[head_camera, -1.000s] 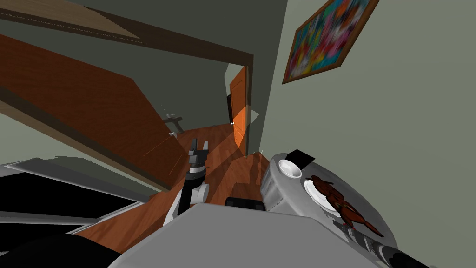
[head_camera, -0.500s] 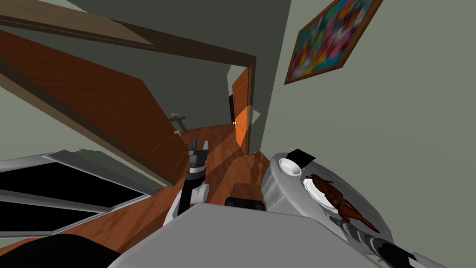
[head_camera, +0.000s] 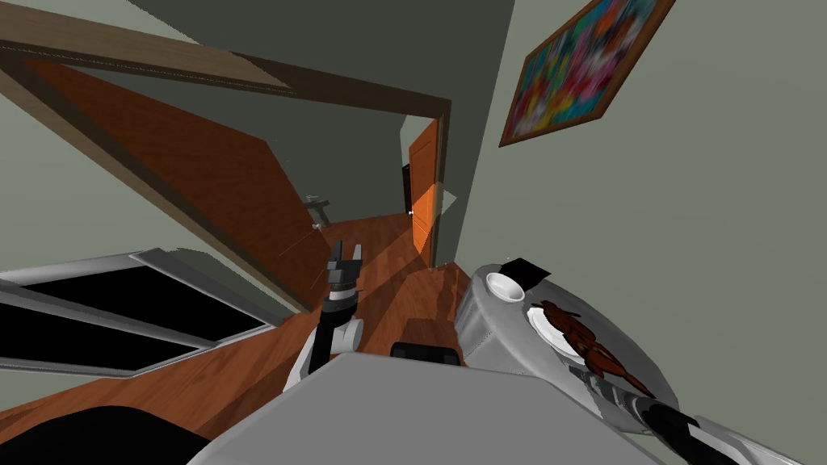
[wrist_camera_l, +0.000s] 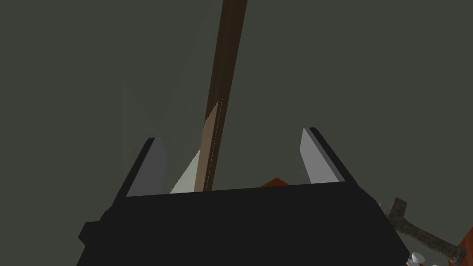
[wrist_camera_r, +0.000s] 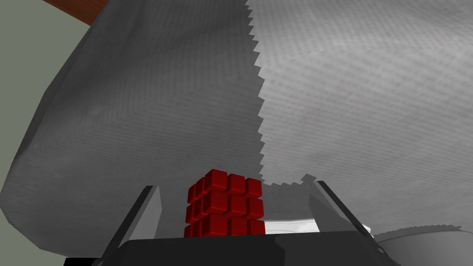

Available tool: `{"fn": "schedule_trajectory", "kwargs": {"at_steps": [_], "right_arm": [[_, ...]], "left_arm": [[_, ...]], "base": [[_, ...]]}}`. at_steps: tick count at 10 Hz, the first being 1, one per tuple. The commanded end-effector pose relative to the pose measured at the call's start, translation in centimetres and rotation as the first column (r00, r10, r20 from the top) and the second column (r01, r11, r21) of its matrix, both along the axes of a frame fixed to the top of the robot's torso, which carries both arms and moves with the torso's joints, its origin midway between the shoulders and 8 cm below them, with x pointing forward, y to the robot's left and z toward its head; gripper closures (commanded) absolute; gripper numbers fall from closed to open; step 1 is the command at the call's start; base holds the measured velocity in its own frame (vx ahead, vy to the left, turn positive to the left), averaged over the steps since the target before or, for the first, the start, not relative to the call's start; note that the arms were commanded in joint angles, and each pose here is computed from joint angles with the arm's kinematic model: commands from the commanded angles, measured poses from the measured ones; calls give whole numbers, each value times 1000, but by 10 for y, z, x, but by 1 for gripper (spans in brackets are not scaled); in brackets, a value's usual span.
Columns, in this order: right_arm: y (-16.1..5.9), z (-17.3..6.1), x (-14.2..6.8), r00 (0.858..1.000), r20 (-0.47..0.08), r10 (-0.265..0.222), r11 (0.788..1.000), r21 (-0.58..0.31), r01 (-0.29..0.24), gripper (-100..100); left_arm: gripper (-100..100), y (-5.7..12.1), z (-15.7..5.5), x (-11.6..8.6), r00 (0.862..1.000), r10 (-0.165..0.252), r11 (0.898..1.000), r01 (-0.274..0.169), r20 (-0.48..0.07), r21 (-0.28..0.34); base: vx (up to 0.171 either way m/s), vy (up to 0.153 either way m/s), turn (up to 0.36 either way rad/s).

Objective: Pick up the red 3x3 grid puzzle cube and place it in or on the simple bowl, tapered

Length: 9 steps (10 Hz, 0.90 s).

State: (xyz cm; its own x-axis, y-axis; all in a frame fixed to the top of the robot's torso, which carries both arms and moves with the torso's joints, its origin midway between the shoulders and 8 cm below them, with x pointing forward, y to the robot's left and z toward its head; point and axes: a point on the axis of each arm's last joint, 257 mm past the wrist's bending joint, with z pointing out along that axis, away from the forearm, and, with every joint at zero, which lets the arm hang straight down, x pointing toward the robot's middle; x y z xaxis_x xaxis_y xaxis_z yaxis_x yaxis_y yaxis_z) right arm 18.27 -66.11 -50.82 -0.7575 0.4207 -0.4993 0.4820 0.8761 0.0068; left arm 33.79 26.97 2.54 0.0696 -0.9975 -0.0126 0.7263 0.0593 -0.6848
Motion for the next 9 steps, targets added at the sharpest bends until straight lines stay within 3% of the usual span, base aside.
{"fn": "schedule_trajectory", "kwargs": {"at_steps": [1,2,3,6,7,9], "right_arm": [[-6,3,5,1000,1,-8,1000,-12,8,-100],[-6,3,5,1000,1,-8,1000,-12,8,-100],[-1,3,19,1000,11,-2,1000,-3,2,-100],[-10,6,16,1000,8,-12,1000,-20,12,-100],[-10,7,16,1000,8,-12,1000,-20,12,100],[-11,7,16,1000,8,-14,1000,-21,14,100]], "left_arm": [[0,0,0,0,1000,0,1000,0,0,0],[0,0,0,0,1000,0,1000,0,0,0],[0,0,0,0,1000,0,1000,0,0,0],[0,0,0,0,1000,0,1000,0,0,0],[0,0,0,0,1000,0,1000,0,0,0],[0,0,0,0,1000,0,1000,0,0,0]], "base": [[-60,9,42],[-21,7,-2],[-41,7,90],[-24,3,9],[0,0,0],[0,0,0]]}}
